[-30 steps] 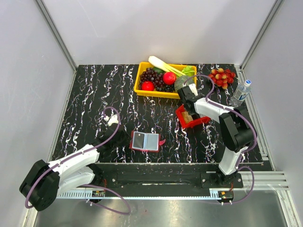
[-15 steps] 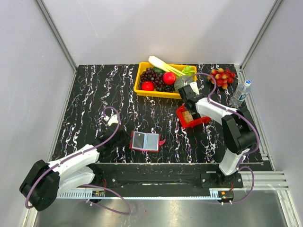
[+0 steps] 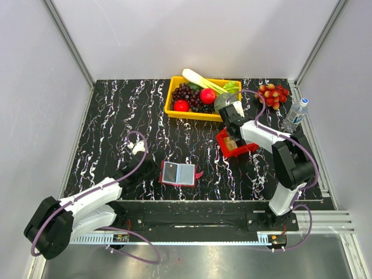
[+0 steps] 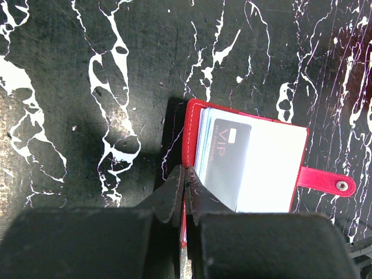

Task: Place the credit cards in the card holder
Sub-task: Pick up the credit card from the storage box.

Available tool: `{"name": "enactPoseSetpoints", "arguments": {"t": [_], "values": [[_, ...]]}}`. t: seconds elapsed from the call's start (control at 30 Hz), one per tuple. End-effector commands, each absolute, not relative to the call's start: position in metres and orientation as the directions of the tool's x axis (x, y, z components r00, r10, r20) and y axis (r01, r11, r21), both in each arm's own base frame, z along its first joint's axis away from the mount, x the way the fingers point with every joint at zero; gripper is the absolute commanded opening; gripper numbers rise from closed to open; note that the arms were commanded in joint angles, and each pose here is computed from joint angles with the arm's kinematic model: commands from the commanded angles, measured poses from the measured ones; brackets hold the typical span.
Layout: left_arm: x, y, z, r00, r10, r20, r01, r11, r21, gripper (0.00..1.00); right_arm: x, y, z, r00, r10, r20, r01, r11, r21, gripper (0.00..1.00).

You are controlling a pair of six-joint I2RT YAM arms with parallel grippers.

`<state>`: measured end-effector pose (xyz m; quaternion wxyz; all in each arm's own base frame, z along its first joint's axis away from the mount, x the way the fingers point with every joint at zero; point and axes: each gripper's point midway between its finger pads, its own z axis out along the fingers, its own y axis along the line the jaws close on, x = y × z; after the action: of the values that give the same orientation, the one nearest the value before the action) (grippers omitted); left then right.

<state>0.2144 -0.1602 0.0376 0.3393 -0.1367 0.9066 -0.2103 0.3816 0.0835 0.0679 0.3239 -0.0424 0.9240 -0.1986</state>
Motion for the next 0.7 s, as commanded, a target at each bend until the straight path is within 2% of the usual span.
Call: {"name": "enactPoseSetpoints", "arguments": {"t": [0.0,0.37,0.47,0.67], "values": [[0.226,-0.167,0.051,-0.706,-0.405,-0.581,-0.073,0.857,-0.509,0.0,0.387,0.081,0.069,-0.774,-0.206,-0.598,0.07,0.912,-0.405,0.57],[0.225,-0.169,0.05,-0.715,-0.397,-0.575,-0.07,0.86,-0.506,0.0,0.385,0.069,0.067,-0.786,-0.222,-0.577,0.098,0.877,-0.47,0.53],[0.226,-0.169,0.05,-0.713,-0.397,-0.578,-0.068,0.86,-0.506,0.0,0.386,0.069,0.069,-0.781,-0.213,-0.587,0.108,0.88,-0.463,0.47],[0.224,-0.168,0.049,-0.714,-0.396,-0.577,-0.069,0.86,-0.505,0.0,0.388,0.071,0.077,-0.767,-0.203,-0.608,0.119,0.887,-0.447,0.29]]}}
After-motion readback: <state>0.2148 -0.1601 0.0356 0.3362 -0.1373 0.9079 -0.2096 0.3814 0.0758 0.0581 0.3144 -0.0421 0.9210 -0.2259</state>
